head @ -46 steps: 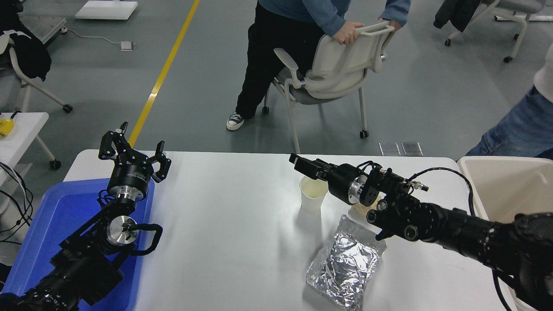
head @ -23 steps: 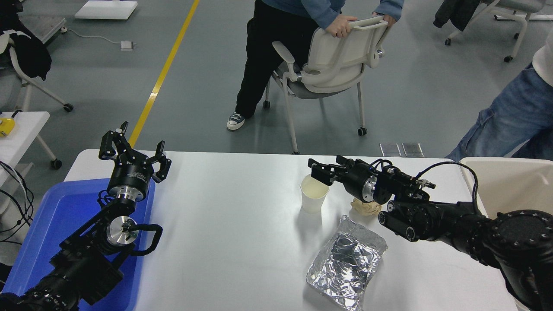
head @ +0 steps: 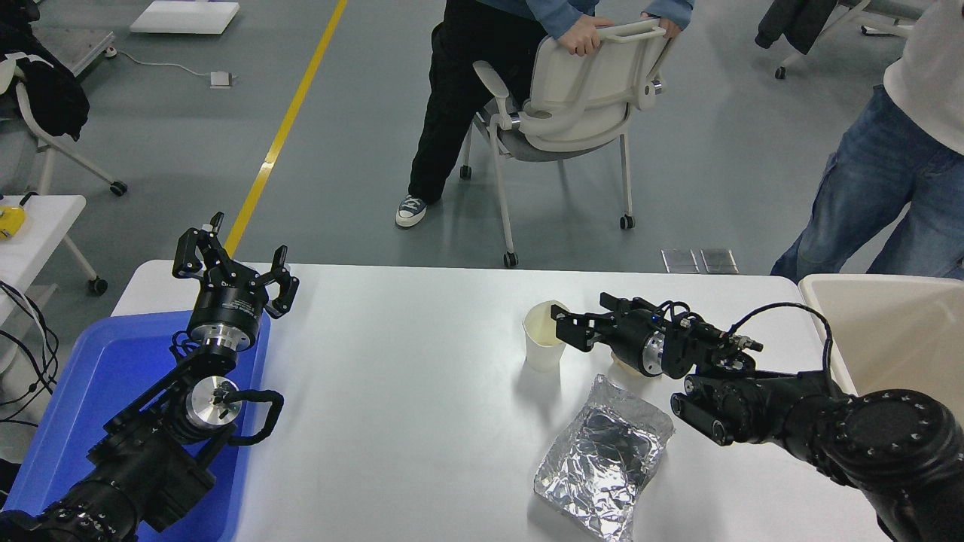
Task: Dispose of the paper cup in the dustbin
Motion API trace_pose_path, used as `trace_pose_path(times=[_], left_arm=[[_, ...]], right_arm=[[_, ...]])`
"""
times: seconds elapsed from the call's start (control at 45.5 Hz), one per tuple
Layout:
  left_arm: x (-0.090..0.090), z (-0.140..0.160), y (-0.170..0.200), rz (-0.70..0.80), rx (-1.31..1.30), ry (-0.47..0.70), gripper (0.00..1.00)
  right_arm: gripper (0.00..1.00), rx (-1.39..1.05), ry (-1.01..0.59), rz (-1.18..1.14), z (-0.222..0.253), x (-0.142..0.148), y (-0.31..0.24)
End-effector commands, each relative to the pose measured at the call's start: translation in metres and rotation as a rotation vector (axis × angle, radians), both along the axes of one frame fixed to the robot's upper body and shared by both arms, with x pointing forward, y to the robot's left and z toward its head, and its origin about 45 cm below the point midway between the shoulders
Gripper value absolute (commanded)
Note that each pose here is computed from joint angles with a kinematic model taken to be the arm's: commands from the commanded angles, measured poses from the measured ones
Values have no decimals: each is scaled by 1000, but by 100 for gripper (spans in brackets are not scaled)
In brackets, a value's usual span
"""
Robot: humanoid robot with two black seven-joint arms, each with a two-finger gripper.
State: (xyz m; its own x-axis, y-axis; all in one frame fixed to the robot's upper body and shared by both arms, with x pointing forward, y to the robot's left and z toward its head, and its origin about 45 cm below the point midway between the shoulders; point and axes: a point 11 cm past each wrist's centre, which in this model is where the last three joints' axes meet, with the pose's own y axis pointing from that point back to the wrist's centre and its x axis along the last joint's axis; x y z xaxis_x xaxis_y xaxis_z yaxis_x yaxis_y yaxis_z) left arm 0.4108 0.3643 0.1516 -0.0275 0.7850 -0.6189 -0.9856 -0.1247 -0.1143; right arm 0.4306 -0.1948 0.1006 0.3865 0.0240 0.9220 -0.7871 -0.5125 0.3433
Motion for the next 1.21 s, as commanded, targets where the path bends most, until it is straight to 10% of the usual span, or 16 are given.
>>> trace_pose_path(times=[0.0, 0.659, 0.835, 1.187], left_arm=[[0, 0, 0, 0, 0, 0, 100], [0, 0, 0, 0, 0, 0, 100], [0, 0, 0, 0, 0, 0, 100], [0, 0, 0, 0, 0, 0, 100]], right_arm=[[98, -3, 4, 7, -3, -2, -1], [86, -62, 44, 39, -19, -14, -7], [69, -64, 50, 38, -18, -13, -7], [0, -66, 82, 44, -18, -13, -5]])
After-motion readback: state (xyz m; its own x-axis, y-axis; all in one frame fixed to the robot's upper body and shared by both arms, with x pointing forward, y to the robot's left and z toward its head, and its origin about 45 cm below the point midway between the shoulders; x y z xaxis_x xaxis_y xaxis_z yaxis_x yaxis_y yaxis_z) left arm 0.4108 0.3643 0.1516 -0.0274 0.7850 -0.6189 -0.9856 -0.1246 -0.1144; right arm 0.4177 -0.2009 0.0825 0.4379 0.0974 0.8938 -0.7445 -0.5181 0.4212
